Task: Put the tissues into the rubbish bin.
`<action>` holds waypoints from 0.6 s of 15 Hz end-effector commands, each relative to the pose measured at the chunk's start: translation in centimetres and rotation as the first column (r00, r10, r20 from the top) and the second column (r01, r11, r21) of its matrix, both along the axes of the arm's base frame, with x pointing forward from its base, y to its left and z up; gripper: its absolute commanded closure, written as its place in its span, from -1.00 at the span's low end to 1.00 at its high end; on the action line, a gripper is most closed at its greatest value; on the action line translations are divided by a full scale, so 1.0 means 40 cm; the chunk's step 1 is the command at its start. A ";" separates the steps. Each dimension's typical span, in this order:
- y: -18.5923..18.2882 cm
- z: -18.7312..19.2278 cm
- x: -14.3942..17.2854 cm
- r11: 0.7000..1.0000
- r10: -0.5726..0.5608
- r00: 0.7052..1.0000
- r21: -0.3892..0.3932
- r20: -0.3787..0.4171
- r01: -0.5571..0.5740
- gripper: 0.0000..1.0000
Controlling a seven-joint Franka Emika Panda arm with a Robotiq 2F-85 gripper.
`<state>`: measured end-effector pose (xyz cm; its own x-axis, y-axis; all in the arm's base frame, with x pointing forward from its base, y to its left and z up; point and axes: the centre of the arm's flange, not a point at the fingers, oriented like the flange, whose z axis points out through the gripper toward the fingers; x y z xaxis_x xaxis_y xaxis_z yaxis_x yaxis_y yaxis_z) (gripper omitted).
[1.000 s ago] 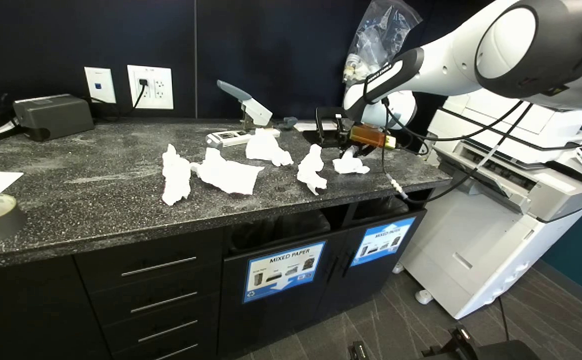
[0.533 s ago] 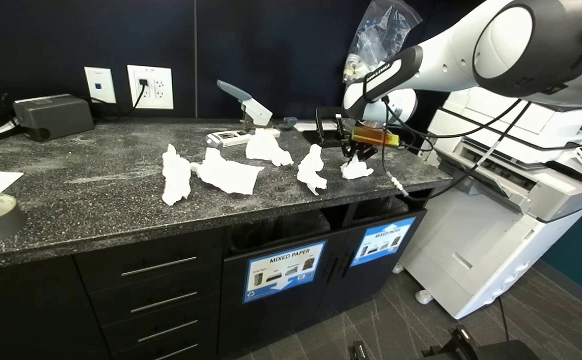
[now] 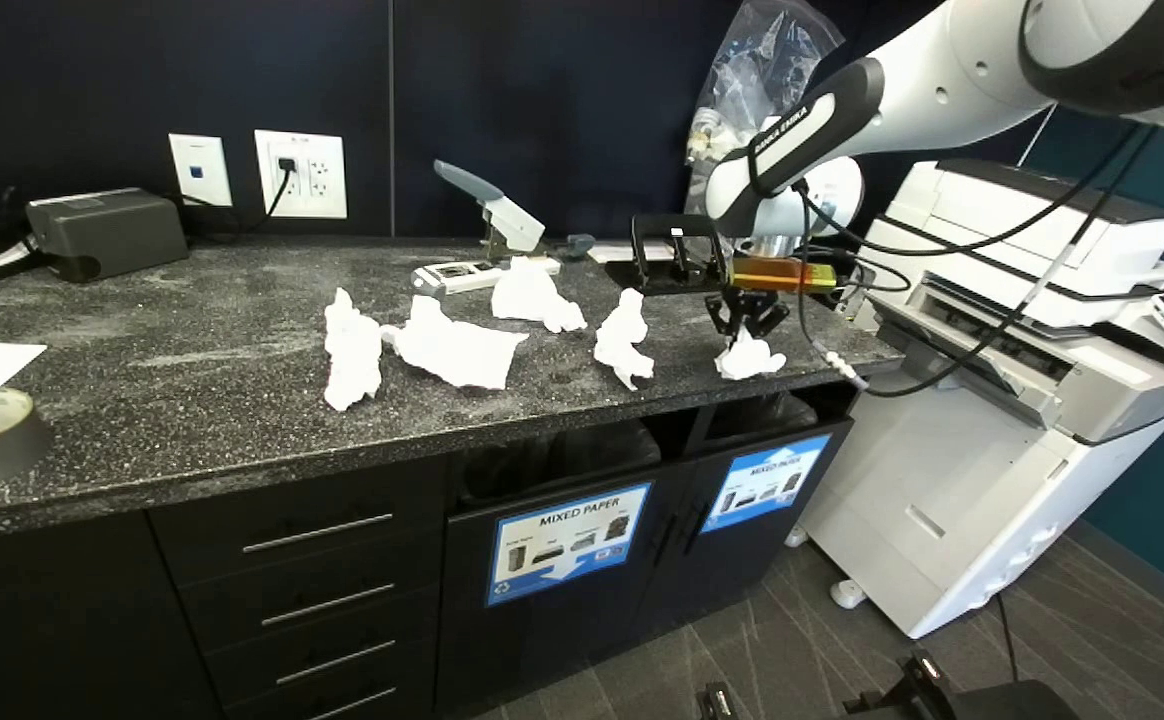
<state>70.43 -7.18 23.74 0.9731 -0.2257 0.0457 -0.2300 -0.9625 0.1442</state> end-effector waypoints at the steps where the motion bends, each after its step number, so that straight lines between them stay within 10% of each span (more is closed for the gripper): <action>1: 0.022 0.047 -0.209 1.000 0.004 0.999 -0.004 -0.043 -0.005 0.91; 9: 0.040 -0.012 -0.464 0.991 0.093 0.995 0.102 -0.028 -0.090 0.95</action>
